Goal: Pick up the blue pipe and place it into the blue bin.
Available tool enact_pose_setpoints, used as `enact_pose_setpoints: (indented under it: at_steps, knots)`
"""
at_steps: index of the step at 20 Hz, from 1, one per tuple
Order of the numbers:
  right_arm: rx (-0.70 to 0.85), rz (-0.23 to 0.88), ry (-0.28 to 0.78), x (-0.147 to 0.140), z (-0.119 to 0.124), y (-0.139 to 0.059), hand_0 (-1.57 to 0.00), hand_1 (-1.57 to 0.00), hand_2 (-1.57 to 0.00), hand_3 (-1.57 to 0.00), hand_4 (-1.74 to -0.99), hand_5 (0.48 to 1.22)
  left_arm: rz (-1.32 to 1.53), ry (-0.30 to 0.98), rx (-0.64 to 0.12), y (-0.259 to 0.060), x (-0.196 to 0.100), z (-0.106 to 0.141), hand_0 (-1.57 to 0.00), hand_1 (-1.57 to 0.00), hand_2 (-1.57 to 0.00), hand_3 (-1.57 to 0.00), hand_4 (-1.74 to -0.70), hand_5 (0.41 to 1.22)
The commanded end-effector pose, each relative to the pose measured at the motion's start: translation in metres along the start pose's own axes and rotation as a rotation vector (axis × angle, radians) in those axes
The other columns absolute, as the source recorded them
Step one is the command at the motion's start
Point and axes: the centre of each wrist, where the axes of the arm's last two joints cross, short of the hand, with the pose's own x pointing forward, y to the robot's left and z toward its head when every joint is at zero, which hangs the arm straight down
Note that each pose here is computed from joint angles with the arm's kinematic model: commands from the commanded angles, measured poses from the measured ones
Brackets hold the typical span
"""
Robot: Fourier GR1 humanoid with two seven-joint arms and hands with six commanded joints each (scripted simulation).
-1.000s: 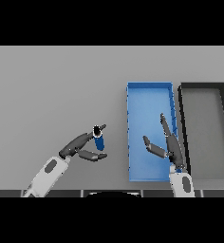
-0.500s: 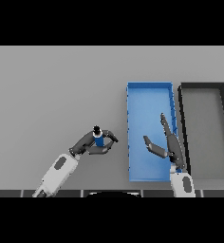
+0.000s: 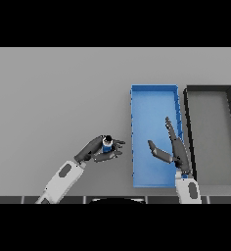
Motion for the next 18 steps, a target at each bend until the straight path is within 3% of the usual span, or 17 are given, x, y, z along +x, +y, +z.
enact_pose_setpoints:
  at_steps: [1, 7, 10, 14, 18]
  knots:
    - [-0.004, 0.006, 0.002, 0.000, -0.001, -0.003, 0.00, 0.00, 0.00, 0.00, -1.187, 0.603, 0.002, -0.025, 0.004, -0.004, 0.006, -0.005, -1.48, -1.49, -1.50, -1.42, -1.71, 1.190]
    - [-0.016, 0.022, -0.012, -0.006, -0.001, -0.006, 0.00, 0.00, 0.00, 0.00, -1.157, 0.600, 0.011, -0.133, -0.036, -0.012, 0.045, -0.018, -1.55, -1.55, -1.55, -1.48, -1.73, 1.213]
    - [-0.015, 0.029, -0.030, -0.005, 0.001, -0.008, 0.00, 0.00, 0.00, 0.00, -1.141, 0.603, -0.015, -0.120, -0.057, -0.012, 0.057, -0.020, -1.56, -1.56, -1.56, -1.49, -1.74, 1.217]
    - [-0.029, 0.036, -0.034, -0.006, 0.003, -0.009, 0.00, 0.00, 0.00, 0.00, -1.127, 0.605, -0.028, -0.075, -0.061, -0.014, 0.060, -0.022, -1.57, -1.57, -1.57, -1.50, -1.74, 1.219]
    - [-0.057, 0.035, -0.024, -0.006, 0.012, -0.004, 0.00, 0.00, 0.00, 0.00, -1.178, 0.605, -0.036, -0.071, -0.069, -0.014, 0.058, -0.018, -1.57, -1.57, -1.57, -1.49, -1.74, 1.219]
